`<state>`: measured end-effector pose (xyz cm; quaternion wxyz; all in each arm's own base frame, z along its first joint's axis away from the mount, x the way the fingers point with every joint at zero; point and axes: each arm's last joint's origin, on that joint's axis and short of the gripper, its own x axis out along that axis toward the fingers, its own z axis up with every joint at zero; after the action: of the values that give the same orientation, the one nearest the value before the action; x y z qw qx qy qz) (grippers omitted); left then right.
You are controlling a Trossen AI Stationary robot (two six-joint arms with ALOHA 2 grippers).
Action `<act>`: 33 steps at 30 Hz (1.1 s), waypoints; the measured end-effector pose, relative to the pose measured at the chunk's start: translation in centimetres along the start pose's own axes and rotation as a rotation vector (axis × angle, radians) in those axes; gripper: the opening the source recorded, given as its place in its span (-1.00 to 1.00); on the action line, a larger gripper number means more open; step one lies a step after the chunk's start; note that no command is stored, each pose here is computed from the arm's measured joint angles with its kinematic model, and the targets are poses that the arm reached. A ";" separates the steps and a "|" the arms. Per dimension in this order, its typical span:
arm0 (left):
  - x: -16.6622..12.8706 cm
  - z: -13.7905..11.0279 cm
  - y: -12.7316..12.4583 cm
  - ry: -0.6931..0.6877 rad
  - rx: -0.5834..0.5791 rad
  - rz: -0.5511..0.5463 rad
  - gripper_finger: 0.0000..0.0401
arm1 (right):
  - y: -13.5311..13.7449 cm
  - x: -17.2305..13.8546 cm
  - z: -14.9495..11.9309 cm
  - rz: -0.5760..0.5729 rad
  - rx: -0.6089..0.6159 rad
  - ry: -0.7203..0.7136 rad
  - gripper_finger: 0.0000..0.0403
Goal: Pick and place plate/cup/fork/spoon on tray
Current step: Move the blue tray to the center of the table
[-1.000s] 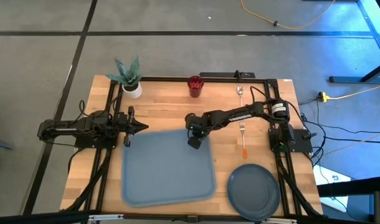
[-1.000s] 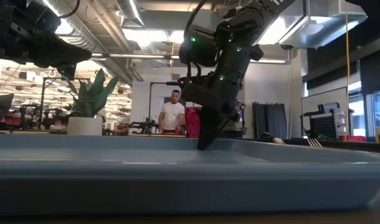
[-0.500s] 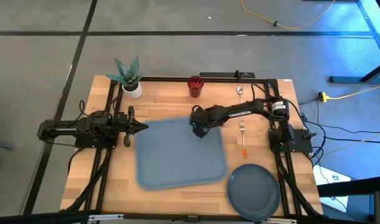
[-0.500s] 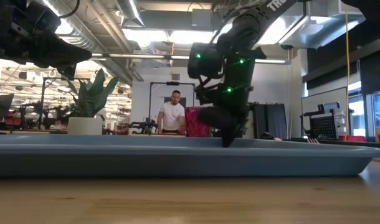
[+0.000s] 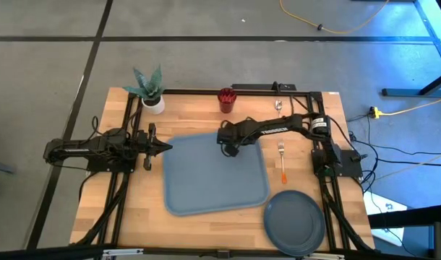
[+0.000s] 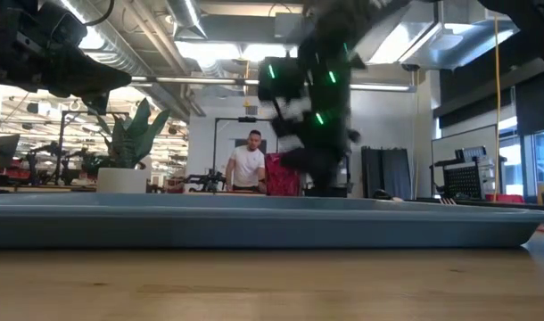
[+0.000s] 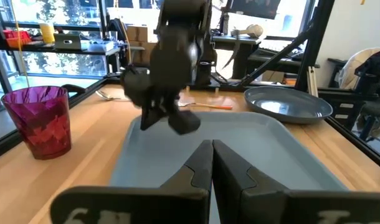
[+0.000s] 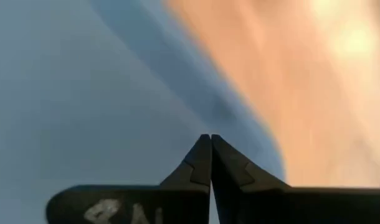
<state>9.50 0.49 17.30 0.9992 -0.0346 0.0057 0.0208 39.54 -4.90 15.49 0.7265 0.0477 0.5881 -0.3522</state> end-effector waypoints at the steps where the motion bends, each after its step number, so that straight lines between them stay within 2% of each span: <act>1: 0.0 0.0 0.0 0.000 0.000 0.000 -1.00 | 0.2 -1.0 0.7 0.016 -0.009 -0.028 -0.98; 6: 0.0 0.4 -0.1 -0.040 -0.090 -0.035 -1.00 | 0.7 -5.3 3.4 0.129 -0.106 -0.115 -0.98; 11: -0.1 1.4 -0.3 -0.127 -0.321 -0.097 -1.00 | 0.3 -9.5 5.6 0.224 -0.147 -0.211 -0.98; 14: -0.2 1.8 -0.3 -0.170 -0.332 -0.099 -1.00 | -0.2 -12.0 6.5 0.271 -0.136 -0.252 -0.98; 19: -0.2 1.9 -0.4 -0.164 -0.363 -0.128 -1.00 | -1.5 -17.3 7.6 0.362 -0.110 -0.346 -0.98; 23: 0.0 0.8 -0.2 -0.050 -0.390 -0.083 -1.00 | -3.0 -22.5 7.9 0.430 -0.098 -0.488 -0.98; 27: -0.3 0.1 -0.1 0.124 -0.420 -0.010 -1.00 | -4.0 -25.3 6.6 0.506 -0.081 -0.573 -0.98; 33: -1.6 2.6 -0.2 0.297 -0.403 0.091 -1.00 | -5.1 -29.1 4.4 0.545 -0.094 -0.656 -0.98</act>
<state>7.95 0.43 19.95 0.9582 -0.2356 0.1499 0.0613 38.55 2.41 44.44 0.9429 0.0538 0.3072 -0.1168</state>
